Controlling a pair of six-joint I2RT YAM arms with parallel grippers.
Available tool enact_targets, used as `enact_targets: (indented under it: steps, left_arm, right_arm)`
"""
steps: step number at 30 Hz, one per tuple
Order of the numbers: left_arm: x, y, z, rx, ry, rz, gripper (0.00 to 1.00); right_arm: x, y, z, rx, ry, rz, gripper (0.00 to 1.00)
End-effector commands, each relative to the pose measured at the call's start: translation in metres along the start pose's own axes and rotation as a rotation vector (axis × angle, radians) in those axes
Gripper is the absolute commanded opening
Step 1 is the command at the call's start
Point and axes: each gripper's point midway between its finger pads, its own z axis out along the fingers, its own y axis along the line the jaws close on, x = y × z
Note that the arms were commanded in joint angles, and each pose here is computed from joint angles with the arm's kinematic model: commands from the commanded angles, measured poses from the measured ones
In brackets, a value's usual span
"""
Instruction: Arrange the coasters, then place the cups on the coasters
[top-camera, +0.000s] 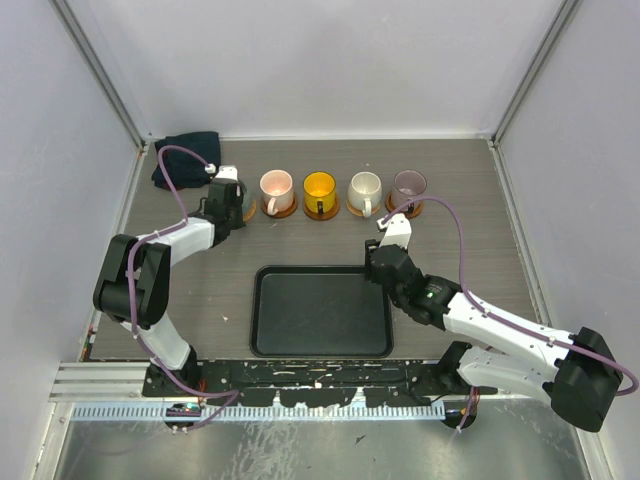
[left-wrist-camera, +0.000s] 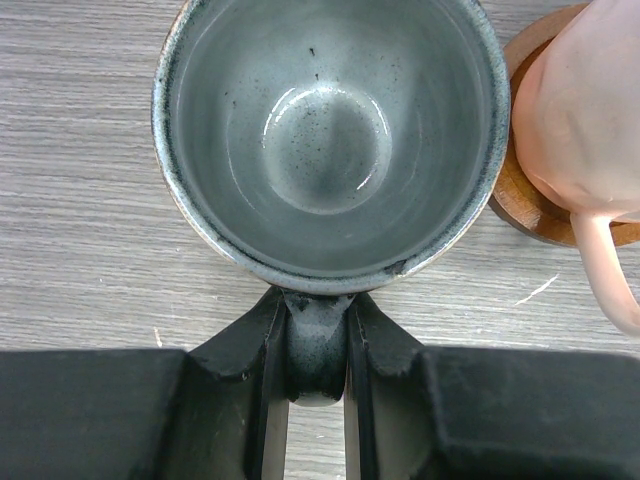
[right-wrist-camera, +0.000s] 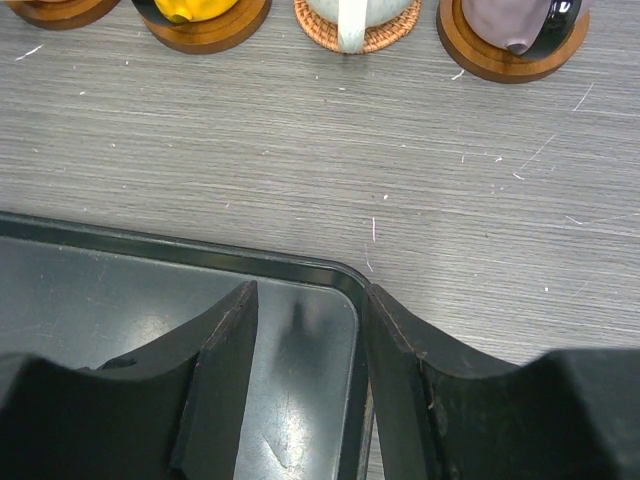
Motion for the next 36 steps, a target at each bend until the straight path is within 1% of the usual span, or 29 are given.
enact_targets:
  steps: [1,10,19,36]
  left_arm:
    - [-0.071,-0.005,-0.007,0.019,-0.211,-0.054,0.0]
    - [-0.072,-0.005,-0.01,0.021,-0.211,-0.056,0.0]
    - [-0.076,-0.001,-0.018,0.015,-0.248,-0.067,0.0]
    - [-0.073,0.003,-0.026,0.01,-0.258,-0.064,0.0]
  right_arm:
    - [-0.011,0.007,0.002,-0.021,-0.035,0.037,0.51]
    - [-0.011,0.008,0.003,-0.022,-0.033,0.037,0.51]
    - [-0.008,0.01,0.006,-0.031,-0.024,0.035,0.51]
    - [-0.005,0.014,0.008,-0.045,-0.015,0.038,0.51]
